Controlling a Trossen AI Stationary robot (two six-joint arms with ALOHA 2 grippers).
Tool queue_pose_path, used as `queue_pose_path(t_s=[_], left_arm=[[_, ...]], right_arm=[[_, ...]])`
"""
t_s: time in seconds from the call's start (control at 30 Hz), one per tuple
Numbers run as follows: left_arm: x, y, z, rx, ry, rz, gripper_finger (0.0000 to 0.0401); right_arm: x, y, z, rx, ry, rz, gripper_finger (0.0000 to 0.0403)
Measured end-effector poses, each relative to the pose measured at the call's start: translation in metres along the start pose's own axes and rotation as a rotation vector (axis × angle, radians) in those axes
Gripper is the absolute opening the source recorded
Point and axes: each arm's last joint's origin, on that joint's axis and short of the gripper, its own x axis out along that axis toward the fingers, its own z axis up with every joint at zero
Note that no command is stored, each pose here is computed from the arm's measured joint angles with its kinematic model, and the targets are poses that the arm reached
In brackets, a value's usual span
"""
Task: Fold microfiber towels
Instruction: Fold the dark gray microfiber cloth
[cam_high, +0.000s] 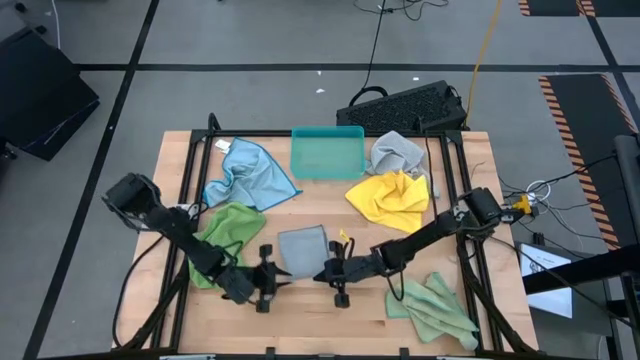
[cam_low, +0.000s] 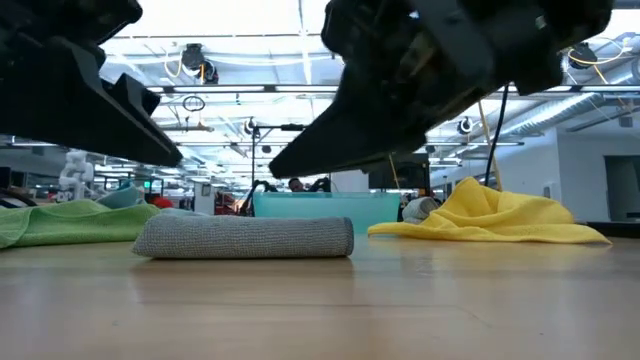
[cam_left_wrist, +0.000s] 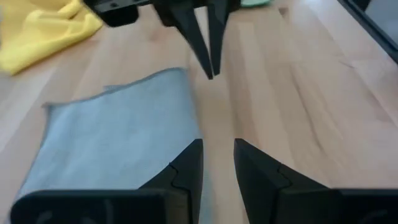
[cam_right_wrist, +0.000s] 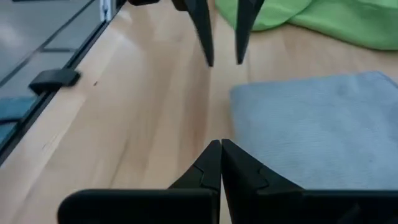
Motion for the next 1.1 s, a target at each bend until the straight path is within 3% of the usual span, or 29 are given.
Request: queue_pose_path(t_s=[0.1,0.27,0.6,1.1], left_arm=[[0.009,-0.009,0.004,0.043,0.023,0.005,0.0093],[0.014,-0.009,0.010,0.016,0.075,-0.043,0.0093],[0.006,-0.004,0.012,0.142,0.116,-0.040,0.0093],[0.004,-0.007,0.008,0.060,0.161,-0.079,0.0093]], right_arm=[[-0.003,0.007,0.000,-0.022,0.011,0.009,0.0004],[-0.005,0.008,-0.001,-0.050,0.019,-0.009,0.0004],[-0.005,0.006,-0.002,-0.054,0.034,-0.020,0.0004],[-0.005,0.006,-0.005,-0.106,0.063,-0.022,0.0007]])
